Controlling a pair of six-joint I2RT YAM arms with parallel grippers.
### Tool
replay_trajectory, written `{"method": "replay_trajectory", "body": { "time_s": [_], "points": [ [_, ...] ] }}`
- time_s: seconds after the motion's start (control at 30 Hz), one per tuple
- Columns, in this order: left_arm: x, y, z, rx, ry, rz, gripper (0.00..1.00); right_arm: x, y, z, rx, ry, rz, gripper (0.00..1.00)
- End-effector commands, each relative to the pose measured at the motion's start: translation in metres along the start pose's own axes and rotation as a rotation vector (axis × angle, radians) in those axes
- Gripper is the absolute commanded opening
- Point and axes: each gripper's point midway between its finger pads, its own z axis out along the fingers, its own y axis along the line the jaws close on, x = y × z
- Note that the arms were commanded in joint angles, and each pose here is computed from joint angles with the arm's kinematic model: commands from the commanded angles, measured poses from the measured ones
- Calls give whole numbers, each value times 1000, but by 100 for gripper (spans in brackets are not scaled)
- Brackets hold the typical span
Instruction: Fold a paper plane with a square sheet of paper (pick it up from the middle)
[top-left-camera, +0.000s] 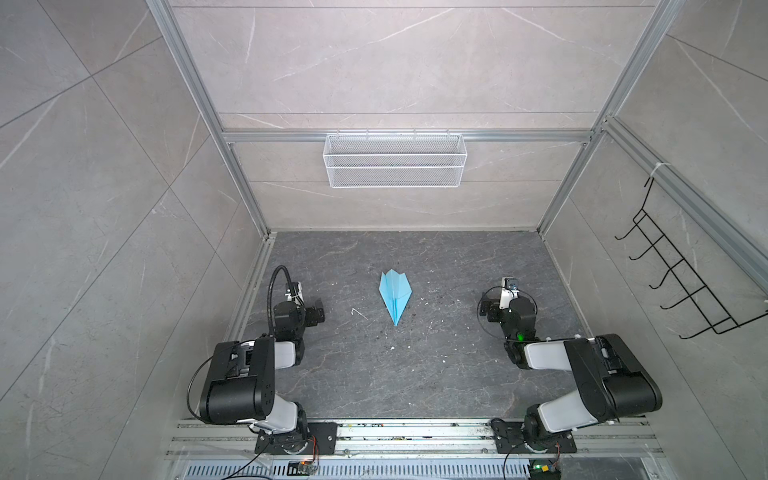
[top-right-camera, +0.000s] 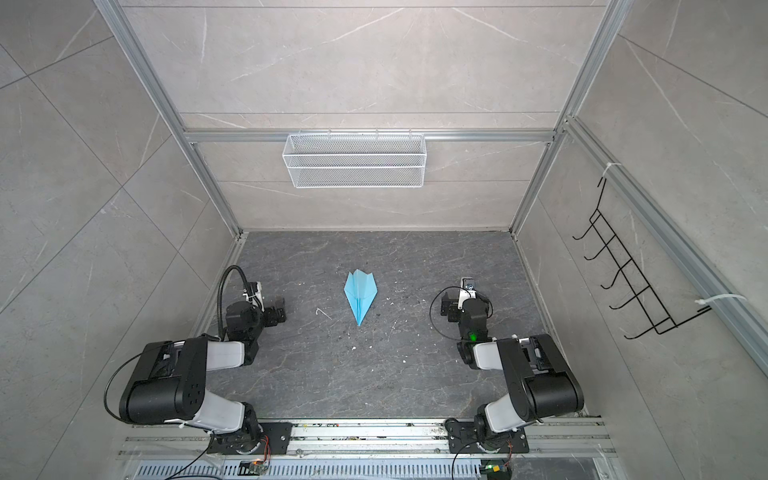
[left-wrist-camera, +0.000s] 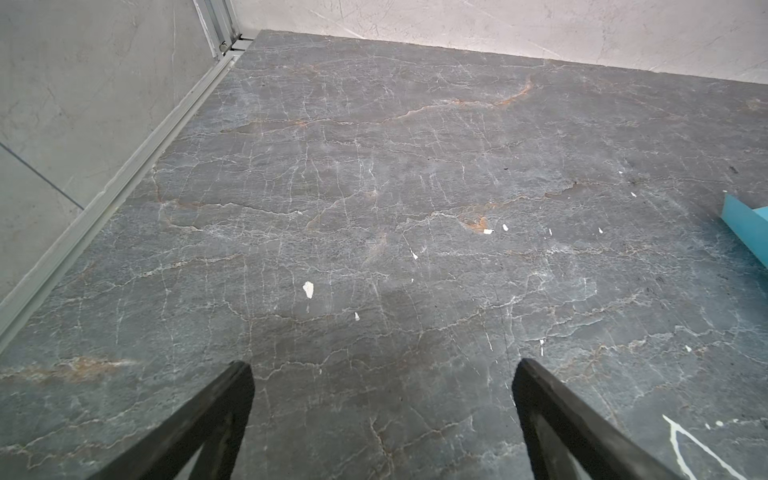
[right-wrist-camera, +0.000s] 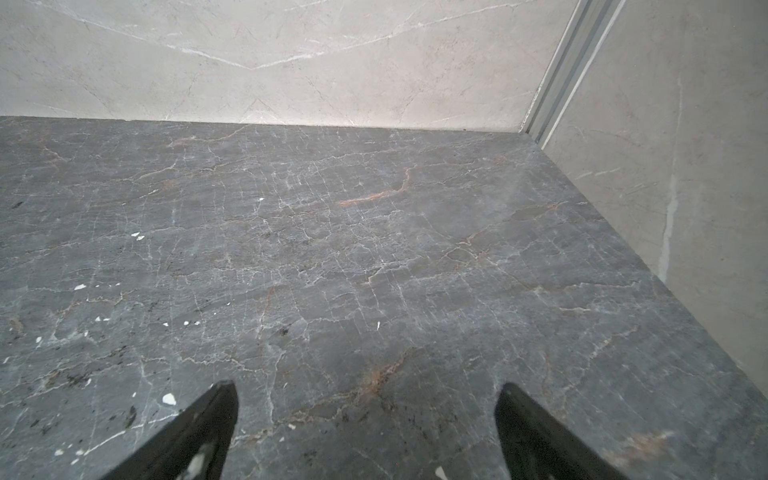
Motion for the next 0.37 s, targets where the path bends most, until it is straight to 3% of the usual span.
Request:
{"method": "replay_trajectory", "body": {
  "time_s": [0.0, 0.33],
  "points": [
    [-18, 0, 3, 3, -55, 14, 100, -3, 1, 3, -6, 1, 6, 99],
    [-18, 1, 2, 3, -54, 13, 100, -2, 1, 3, -12, 6, 9, 99]
  ]
}}
